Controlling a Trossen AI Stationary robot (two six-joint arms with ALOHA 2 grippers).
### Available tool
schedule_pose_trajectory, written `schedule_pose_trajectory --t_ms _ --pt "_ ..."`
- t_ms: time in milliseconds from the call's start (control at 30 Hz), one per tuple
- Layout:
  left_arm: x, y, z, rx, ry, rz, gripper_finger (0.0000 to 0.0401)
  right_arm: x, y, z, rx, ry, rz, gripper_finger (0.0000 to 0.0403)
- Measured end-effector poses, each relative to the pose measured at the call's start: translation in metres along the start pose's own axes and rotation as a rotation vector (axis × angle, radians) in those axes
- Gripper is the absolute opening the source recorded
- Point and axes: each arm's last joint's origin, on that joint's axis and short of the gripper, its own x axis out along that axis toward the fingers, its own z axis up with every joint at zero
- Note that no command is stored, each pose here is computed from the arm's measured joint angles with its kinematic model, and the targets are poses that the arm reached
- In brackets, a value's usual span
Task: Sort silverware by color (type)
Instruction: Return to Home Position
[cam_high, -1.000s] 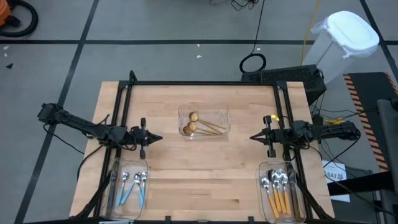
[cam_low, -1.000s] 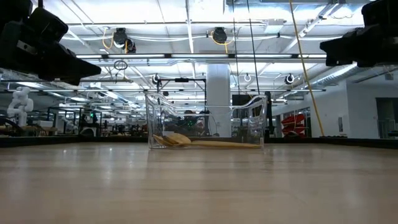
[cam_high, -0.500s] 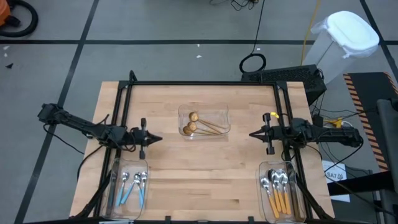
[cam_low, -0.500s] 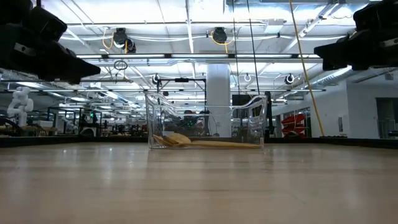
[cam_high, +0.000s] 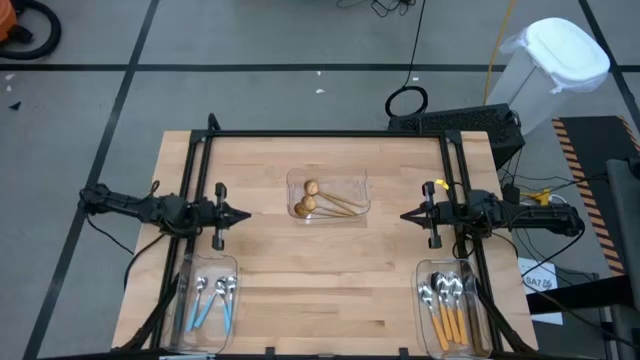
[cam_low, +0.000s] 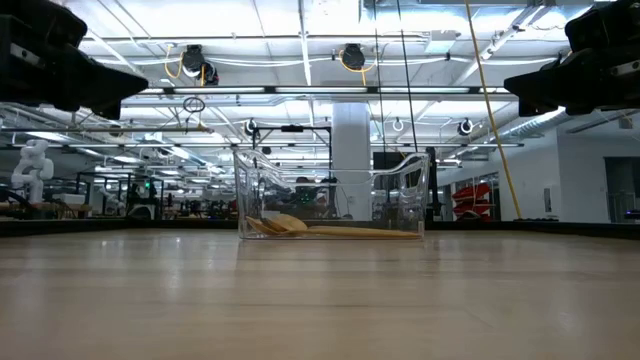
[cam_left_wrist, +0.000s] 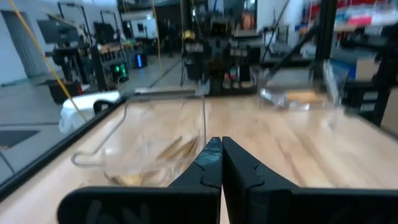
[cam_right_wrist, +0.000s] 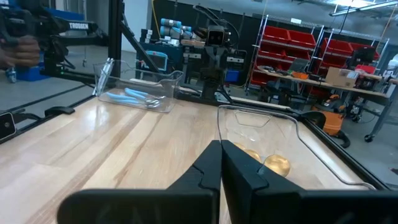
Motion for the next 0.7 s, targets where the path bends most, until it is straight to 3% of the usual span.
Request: schedule_pose_trajectory --t_ms 167,467,700 --pt "-0.0054 0.0011 0.0060 0.002 -0.075 -0.021 0.0001 0.0000 0.0000 0.0004 0.000 -0.004 0.000 0.0004" --pt "-0.0050 0.0025 0.0060 0.083 -0.078 -0.006 0.0001 0.0000 0.0000 0.0005 0.000 -0.005 0.000 0.0004" --pt "-0.0035 0.0101 0.0032 0.048 -0.052 0.013 0.0001 0.0000 0.0000 0.0005 0.000 -0.005 0.000 0.0004"
